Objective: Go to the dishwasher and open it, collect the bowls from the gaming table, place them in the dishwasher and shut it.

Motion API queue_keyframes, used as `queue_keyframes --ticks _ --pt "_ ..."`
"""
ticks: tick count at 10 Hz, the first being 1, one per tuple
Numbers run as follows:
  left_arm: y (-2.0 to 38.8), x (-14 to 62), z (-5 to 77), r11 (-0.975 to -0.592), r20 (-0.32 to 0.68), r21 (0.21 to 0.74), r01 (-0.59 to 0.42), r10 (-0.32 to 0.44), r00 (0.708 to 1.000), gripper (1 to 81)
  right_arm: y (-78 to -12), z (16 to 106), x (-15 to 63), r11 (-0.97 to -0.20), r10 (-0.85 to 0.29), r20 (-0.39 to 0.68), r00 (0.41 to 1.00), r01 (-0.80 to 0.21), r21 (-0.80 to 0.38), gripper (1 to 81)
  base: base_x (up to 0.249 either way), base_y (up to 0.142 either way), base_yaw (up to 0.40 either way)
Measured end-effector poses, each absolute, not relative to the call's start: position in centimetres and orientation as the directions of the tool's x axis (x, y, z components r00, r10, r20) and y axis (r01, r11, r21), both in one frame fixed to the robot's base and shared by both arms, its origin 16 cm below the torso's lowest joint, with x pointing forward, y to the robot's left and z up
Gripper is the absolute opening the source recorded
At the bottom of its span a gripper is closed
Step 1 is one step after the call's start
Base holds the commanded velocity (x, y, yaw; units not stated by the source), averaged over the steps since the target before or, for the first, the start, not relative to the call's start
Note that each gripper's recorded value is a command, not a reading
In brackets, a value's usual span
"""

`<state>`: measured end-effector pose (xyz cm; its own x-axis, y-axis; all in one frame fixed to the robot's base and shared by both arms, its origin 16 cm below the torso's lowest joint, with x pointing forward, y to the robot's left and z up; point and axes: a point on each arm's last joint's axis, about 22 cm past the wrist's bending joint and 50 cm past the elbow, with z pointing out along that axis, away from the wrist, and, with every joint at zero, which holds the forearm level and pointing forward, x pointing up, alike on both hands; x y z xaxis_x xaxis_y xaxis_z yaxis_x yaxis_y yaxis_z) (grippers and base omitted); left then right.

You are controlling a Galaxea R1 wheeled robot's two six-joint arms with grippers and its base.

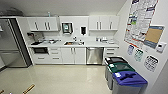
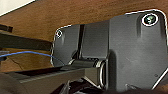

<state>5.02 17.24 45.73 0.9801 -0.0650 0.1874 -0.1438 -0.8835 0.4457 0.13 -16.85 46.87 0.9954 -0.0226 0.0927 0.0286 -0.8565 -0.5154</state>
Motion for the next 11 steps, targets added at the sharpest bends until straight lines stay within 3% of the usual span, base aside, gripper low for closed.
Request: queue_keyframes --ticks 11 --pt "17.21 5.08 45.72 -0.883 0.187 0.446 -0.143 -0.064 0.98 81.1 -16.56 46.92 0.57 -0.855 -0.022 0.097 0.995 0.031 -0.518 81.1 0.221 0.0 0.0"
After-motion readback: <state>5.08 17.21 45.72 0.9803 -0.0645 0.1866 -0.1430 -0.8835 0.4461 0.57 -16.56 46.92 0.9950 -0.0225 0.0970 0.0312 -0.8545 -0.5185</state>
